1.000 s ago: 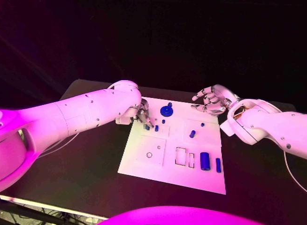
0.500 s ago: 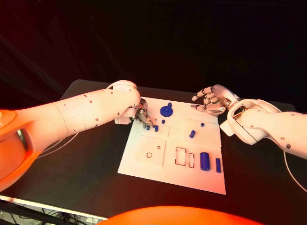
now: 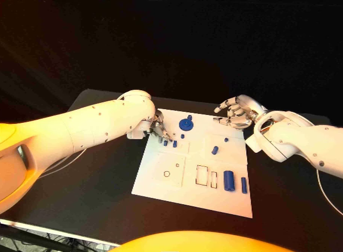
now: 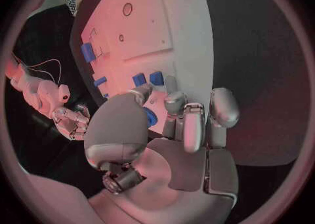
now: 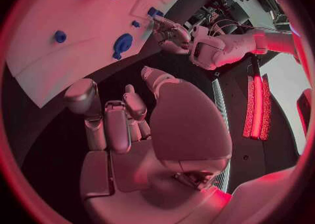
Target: Assemble the parts on the task board
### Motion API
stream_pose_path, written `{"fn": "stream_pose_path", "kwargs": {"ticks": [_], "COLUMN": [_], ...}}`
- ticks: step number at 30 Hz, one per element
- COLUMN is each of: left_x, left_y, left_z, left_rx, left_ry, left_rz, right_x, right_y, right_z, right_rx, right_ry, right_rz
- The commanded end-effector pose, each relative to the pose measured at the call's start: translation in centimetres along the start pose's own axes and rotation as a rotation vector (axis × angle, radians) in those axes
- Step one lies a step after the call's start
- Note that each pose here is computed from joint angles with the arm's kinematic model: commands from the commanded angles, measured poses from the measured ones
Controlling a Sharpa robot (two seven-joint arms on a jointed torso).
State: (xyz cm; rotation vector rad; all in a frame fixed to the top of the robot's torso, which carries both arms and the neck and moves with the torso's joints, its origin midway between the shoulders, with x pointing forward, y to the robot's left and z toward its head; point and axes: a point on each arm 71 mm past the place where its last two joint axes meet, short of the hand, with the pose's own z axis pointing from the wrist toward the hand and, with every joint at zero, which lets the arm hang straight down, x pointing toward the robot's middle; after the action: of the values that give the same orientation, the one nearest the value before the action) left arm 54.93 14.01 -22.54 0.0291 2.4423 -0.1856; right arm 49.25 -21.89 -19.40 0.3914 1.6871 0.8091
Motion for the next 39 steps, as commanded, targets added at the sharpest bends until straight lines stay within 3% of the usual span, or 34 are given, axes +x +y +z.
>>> {"fn": "stream_pose_path", "kwargs": {"ticks": [1, 13, 24, 31, 39], "left_x": [-0.04, -0.44, -0.49, 0.76, 2.82], "left_y": [0.06, 1.45, 1.65, 2.32, 2.57], "left_z": [-0.1, -1.0, -2.74, -3.3, -3.24], "left_rx": [0.02, 0.064, 0.166, 0.16, 0.142], "left_ry": [-0.017, -0.058, -0.142, -0.236, -0.297], "left_rz": [-0.019, -0.139, -0.268, -0.262, -0.216], "right_x": [0.1, 0.1, 0.0, -0.1, -0.1], "right_y": [0.1, 0.0, -0.1, -0.3, -0.5], "right_z": [0.0, 0.0, 0.0, -0.1, -0.1], "right_rx": [-0.014, -0.012, -0.007, -0.002, 0.001], "right_ry": [0.008, 0.009, 0.009, 0.008, 0.007], "right_rz": [-0.008, -0.009, -0.01, -0.011, -0.011]}}
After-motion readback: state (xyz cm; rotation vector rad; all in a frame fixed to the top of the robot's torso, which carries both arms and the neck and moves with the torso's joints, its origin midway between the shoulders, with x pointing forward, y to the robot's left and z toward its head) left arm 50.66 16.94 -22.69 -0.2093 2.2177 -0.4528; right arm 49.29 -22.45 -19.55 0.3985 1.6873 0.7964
